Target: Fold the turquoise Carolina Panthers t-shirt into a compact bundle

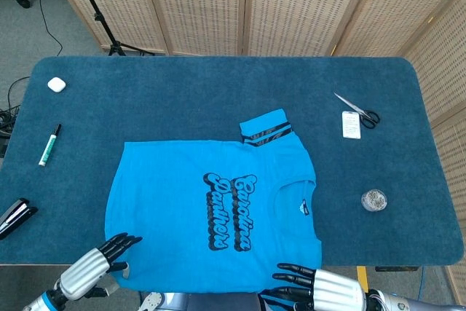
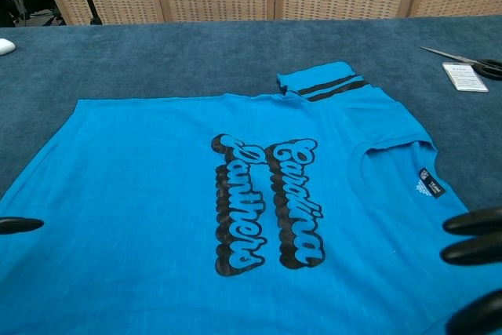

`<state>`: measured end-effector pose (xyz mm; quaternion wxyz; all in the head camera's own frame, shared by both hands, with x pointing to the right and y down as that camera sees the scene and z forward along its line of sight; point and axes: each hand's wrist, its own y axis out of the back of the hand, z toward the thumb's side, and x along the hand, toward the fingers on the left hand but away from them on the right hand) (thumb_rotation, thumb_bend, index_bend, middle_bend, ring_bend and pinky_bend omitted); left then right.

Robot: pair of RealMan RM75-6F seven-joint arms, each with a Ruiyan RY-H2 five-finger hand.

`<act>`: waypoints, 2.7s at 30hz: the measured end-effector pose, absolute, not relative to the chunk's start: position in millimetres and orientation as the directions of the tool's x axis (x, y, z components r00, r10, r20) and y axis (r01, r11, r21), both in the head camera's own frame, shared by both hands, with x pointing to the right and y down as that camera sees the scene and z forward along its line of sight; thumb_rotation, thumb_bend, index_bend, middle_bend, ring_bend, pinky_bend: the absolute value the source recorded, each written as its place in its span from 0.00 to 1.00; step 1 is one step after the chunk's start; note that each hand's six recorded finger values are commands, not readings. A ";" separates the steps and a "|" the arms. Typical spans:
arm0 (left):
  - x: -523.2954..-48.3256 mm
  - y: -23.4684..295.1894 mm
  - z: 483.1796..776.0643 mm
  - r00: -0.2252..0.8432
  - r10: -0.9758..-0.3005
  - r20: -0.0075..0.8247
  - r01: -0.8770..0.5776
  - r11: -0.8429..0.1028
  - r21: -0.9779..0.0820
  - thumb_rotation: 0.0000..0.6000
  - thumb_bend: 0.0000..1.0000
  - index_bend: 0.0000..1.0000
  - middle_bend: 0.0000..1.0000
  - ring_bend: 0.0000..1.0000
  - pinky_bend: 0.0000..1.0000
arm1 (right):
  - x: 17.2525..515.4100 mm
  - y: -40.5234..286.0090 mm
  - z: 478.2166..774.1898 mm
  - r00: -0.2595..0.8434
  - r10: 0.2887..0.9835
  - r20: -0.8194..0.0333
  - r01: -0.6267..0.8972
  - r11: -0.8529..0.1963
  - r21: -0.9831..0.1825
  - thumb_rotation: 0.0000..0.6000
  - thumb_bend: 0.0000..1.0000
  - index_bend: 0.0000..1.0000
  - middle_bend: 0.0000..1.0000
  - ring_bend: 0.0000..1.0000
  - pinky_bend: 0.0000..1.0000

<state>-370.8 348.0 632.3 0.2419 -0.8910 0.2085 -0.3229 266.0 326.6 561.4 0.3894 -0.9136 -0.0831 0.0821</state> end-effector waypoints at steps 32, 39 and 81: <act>-367.3 144.2 630.1 0.329 -0.828 0.455 -0.134 -0.517 -0.845 1.00 0.60 0.74 0.00 0.00 0.00 | 240.5 106.5 569.9 0.674 0.712 -0.197 0.421 -0.589 -0.690 1.00 0.55 0.70 0.20 0.00 0.00; -366.2 108.8 652.5 0.256 -0.824 0.506 -0.120 -0.547 -0.829 1.00 0.58 0.74 0.00 0.00 0.00 | 232.4 68.7 605.6 0.597 0.747 -0.293 0.427 -0.605 -0.673 1.00 0.55 0.70 0.20 0.00 0.00; -357.0 50.4 705.1 0.097 -0.836 0.540 -0.181 -0.548 -0.817 1.00 0.15 0.00 0.00 0.00 0.00 | 230.0 -12.3 705.0 0.394 0.800 -0.453 0.446 -0.597 -0.667 1.00 0.55 0.70 0.20 0.00 0.00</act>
